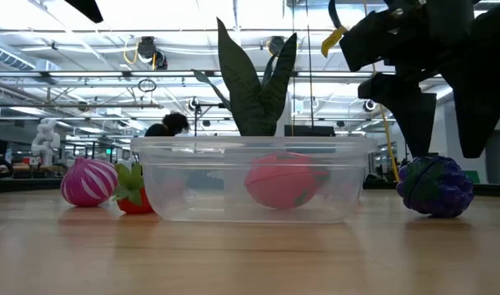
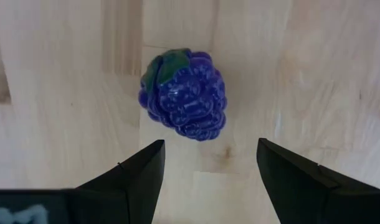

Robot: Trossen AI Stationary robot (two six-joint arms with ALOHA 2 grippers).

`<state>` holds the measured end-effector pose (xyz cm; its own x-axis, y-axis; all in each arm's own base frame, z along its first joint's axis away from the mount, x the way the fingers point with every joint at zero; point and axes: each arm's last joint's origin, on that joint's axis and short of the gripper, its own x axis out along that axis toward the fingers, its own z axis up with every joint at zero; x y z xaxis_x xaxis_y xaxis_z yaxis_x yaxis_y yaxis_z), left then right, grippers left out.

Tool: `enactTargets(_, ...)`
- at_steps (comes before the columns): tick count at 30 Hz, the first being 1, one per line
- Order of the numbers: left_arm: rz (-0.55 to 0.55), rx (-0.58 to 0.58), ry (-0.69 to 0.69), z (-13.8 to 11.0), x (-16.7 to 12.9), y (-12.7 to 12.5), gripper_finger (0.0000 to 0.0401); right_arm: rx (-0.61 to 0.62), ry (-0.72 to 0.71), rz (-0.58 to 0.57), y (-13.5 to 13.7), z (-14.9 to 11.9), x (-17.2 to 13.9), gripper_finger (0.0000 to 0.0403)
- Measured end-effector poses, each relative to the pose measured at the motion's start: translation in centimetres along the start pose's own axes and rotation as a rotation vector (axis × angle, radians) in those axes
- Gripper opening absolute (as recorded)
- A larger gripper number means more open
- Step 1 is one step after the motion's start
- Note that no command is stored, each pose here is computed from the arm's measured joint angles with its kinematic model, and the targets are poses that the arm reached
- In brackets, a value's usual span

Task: Pick and placing Produce into tupperware
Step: Put the purple grapes into the transparent bin

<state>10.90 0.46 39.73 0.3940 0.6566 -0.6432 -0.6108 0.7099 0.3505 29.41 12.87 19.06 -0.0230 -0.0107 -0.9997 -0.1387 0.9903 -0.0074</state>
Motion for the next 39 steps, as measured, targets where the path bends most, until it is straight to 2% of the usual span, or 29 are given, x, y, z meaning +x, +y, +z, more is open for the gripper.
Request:
enactTargets(8,0.0,-0.002,0.0,0.0,0.0,0.0,0.0145,-0.103,-0.045,0.01,0.07,0.15,-0.43,0.0242)
enactTargets(18,-0.001,-0.001,0.001,0.0,0.0,-0.01,0.0145,-0.148,-0.102,0.023,0.49,0.42,-0.74,0.0242)
enactTargets(31,-0.055,-0.043,0.032,-0.09,-0.01,-0.16,0.0145,-0.251,-0.095,0.02,0.81,0.25,-0.74,0.0242)
enactTargets(39,-0.054,-0.04,0.032,-0.09,-0.01,-0.16,0.0145,-0.271,-0.103,0.02,0.51,0.43,-0.75,0.0242)
